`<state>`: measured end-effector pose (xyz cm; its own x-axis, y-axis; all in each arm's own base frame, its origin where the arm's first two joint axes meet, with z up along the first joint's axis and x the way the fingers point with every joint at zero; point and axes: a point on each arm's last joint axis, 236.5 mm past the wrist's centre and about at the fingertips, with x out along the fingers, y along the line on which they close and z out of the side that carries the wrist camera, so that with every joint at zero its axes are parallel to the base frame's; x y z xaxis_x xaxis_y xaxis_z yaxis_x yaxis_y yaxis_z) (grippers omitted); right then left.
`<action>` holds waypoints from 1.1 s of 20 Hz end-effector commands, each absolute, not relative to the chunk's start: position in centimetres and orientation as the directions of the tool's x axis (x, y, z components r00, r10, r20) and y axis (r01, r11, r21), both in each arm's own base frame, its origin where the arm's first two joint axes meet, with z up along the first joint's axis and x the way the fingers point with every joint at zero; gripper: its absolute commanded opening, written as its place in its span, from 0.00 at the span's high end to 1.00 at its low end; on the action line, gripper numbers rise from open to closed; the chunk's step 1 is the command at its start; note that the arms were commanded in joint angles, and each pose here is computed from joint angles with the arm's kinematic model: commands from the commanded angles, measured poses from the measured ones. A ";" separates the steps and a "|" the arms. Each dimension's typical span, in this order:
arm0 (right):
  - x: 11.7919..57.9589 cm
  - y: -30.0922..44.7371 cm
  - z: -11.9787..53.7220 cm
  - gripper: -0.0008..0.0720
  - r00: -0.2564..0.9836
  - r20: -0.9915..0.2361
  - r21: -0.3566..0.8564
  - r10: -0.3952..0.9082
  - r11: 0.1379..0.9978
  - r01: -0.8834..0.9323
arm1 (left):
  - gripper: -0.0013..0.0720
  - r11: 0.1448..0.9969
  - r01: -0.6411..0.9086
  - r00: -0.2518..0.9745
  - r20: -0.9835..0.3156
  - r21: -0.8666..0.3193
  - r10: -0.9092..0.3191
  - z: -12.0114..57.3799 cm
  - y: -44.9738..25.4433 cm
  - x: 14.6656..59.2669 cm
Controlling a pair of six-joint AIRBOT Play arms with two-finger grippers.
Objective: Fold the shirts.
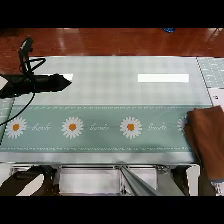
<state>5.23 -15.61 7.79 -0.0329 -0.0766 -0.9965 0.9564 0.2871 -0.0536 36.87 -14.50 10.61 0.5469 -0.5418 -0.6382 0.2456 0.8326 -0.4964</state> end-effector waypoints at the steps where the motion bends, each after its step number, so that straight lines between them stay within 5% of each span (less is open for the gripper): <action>1: 4.4 -16.0 6.2 0.44 -0.062 -0.995 -0.081 -0.078 0.259 0.963 | 0.96 0.856 0.262 0.595 -0.624 -0.446 -0.507 11.5 -13.5 38.1; 2: 6.7 -17.5 7.4 0.52 0.028 -0.992 -0.006 -0.119 0.274 0.962 | 0.96 0.874 0.264 0.631 -0.612 -0.408 -0.477 12.8 -12.5 39.2; 4: 14.8 -19.9 11.9 0.91 0.345 -0.924 0.268 -0.167 0.360 0.894 | 0.96 0.887 0.261 0.715 -0.541 -0.380 -0.442 17.9 -10.5 42.4; 6: 25.7 -19.1 19.8 0.96 0.716 -0.689 0.559 -0.109 0.548 0.622 | 0.96 0.879 0.276 0.773 -0.454 -0.389 -0.444 24.1 -10.3 45.1; 9: 36.0 -11.7 27.6 0.96 0.884 -0.464 0.571 0.058 0.782 0.249 | 0.96 0.834 0.415 0.735 -0.406 -0.364 -0.543 29.8 -15.1 46.1; 11: 39.7 -4.2 26.6 0.96 0.851 -0.494 0.466 0.179 0.881 0.085 | 0.96 0.827 0.452 0.674 -0.478 -0.336 -0.563 28.8 -18.0 45.3; 13: 40.8 1.7 21.1 0.96 0.725 -0.662 0.252 0.188 0.967 -0.021 | 0.96 0.883 0.389 0.606 -0.649 -0.261 -0.459 23.2 -17.8 44.2; 16: 40.6 1.2 9.7 0.96 0.466 -0.876 -0.139 -0.122 0.990 -0.004 | 0.96 0.964 0.235 0.483 -0.846 -0.122 -0.225 11.0 -13.6 43.3; 18: 38.5 0.6 3.1 0.96 0.260 -0.953 -0.132 -0.154 0.986 0.100 | 0.96 0.982 0.053 0.346 -0.919 -0.184 -0.191 4.3 -11.6 40.5; 22: 39.0 2.6 1.3 0.96 0.257 -0.964 -0.049 -0.071 0.995 0.091 | 0.96 0.971 0.117 0.369 -0.899 -0.208 -0.237 4.3 -12.3 40.7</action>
